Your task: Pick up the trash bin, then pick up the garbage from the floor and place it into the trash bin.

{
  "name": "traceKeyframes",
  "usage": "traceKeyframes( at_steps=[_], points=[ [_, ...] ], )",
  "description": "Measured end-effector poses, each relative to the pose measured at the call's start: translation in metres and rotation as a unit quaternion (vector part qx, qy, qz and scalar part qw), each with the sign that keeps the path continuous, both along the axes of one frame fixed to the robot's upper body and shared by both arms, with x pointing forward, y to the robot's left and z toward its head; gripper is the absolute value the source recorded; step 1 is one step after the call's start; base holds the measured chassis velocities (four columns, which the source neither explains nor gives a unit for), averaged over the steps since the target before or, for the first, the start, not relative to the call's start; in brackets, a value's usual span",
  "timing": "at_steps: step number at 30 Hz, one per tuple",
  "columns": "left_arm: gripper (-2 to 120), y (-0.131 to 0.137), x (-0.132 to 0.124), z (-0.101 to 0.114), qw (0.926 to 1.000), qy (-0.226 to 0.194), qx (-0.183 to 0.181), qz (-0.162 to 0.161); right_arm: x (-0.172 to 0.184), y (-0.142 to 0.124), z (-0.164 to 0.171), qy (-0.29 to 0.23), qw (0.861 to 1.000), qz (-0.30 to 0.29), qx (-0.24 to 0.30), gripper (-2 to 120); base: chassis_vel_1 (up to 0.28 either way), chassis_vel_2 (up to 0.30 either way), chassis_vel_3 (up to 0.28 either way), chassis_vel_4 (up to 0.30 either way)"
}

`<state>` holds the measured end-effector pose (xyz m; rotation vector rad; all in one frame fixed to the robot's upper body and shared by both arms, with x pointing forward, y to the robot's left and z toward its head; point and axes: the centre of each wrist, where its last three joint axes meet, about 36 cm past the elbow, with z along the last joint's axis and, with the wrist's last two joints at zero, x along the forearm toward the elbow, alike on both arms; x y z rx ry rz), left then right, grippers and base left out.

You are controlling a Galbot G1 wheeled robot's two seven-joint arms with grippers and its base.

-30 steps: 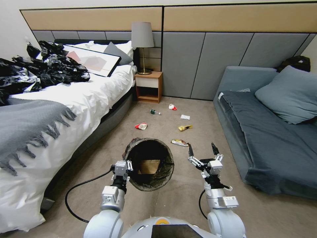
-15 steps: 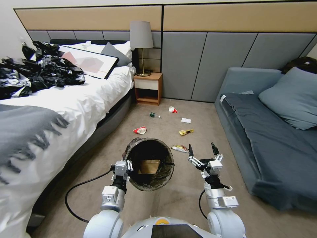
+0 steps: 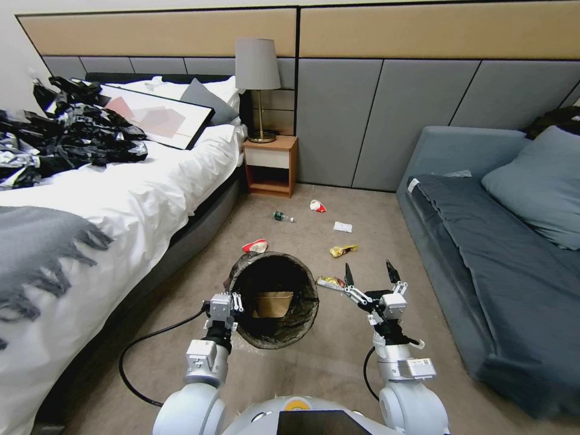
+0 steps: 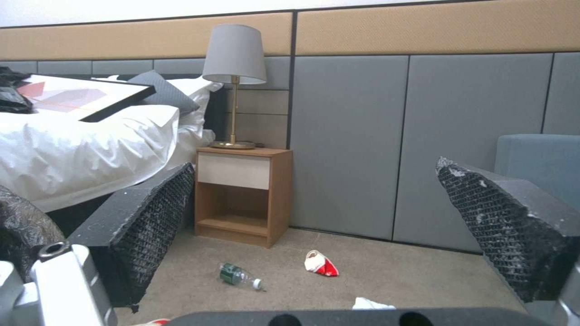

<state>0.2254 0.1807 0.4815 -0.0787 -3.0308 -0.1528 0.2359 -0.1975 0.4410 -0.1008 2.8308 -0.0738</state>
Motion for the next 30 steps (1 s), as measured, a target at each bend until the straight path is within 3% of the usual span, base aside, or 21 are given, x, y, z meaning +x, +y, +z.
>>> traceKeyframes(
  at_steps=[17,30],
  points=[
    [2,0.0002,0.0000,-0.0005,1.0000,0.000,0.001,0.000,0.0008,-0.0003,-0.0008,-0.003,1.000,0.005,-0.001,100,-0.118,0.122,0.120,-0.126],
    [2,0.0006,-0.0008,-0.0009,1.0000,0.001,0.003,-0.001,0.0079,-0.0048,-0.0051,-0.027,0.999,0.015,-0.032,100,-0.010,0.010,0.012,-0.011]
  ],
)
